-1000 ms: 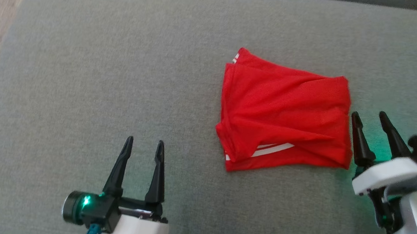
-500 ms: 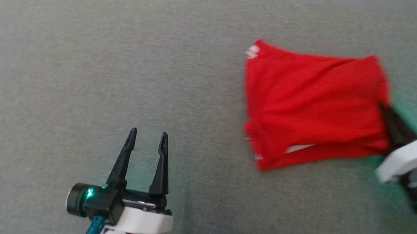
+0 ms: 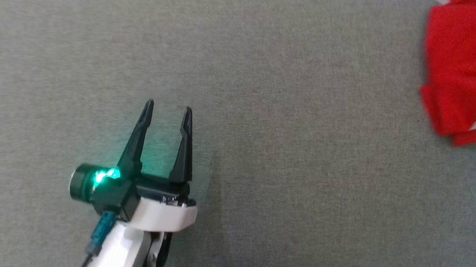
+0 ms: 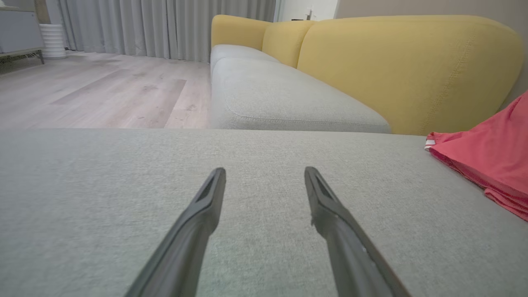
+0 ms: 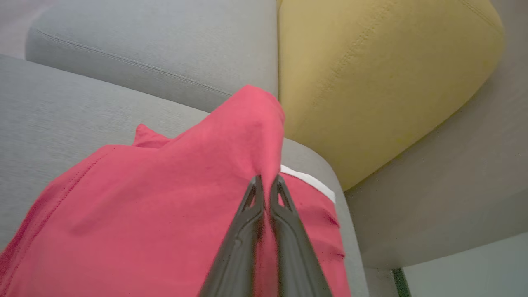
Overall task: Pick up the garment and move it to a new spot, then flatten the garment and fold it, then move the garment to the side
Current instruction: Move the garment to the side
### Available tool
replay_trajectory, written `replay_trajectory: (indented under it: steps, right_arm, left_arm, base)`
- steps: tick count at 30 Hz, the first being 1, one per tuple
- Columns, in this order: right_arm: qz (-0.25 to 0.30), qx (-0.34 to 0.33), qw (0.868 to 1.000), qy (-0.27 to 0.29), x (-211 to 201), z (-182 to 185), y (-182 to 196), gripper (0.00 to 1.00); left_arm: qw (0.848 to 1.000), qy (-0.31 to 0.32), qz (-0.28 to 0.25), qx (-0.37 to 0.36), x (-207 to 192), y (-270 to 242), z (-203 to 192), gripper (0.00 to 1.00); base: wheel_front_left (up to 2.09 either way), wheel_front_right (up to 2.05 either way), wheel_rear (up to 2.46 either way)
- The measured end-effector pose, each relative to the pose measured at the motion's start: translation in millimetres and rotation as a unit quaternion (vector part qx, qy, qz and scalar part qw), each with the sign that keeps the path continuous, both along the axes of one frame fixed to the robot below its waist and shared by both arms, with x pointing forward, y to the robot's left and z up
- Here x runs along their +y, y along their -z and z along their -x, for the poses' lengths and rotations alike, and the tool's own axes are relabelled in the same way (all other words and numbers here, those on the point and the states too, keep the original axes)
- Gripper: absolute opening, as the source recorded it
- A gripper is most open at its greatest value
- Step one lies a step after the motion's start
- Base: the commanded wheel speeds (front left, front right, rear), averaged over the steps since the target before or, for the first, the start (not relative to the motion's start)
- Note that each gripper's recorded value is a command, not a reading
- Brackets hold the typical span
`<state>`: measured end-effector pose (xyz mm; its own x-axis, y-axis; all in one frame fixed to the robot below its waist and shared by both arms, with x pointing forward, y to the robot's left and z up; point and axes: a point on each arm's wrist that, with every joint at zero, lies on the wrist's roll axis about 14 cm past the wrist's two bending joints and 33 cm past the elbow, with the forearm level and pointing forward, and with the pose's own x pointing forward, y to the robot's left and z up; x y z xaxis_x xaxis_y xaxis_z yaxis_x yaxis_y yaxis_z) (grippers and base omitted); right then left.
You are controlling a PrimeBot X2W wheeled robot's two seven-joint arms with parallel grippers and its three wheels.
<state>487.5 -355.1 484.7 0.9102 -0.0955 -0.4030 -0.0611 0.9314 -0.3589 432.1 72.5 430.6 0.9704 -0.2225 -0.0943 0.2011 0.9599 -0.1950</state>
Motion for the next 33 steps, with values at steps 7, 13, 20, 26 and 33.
replay_trajectory:
  steps: [7,13,20,26,33]
  right_arm:
    - [0.068,0.007,0.997,0.040,-49.3,-7.2,-10.0,0.00]
    - [0.102,0.007,0.994,0.042,-54.8,-14.0,-11.6,0.92]
    - [0.112,-0.025,0.993,0.037,-38.3,-7.7,-18.9,1.00]
    - [0.019,-0.058,0.998,-0.017,36.7,-1.1,-5.2,1.00]
    - [-0.133,-0.072,0.985,-0.084,138.7,39.1,32.6,1.00]
  left_arm:
    - [1.000,0.003,0.027,0.002,-6.5,9.4,-22.7,1.00]
    - [1.000,0.009,0.028,0.009,-8.6,17.2,-25.2,1.00]
    - [0.999,0.013,0.033,-0.009,-7.8,-1.2,-19.5,1.00]
    - [0.999,-0.002,0.025,-0.022,2.5,-19.2,-3.0,1.00]
    - [0.998,-0.032,0.021,-0.040,22.6,-42.0,22.5,1.00]
  base:
    - [0.00,0.00,0.00]
    - [0.00,0.00,0.00]
    - [0.00,0.00,0.00]
    - [0.00,0.00,0.00]
    - [0.00,0.00,0.00]
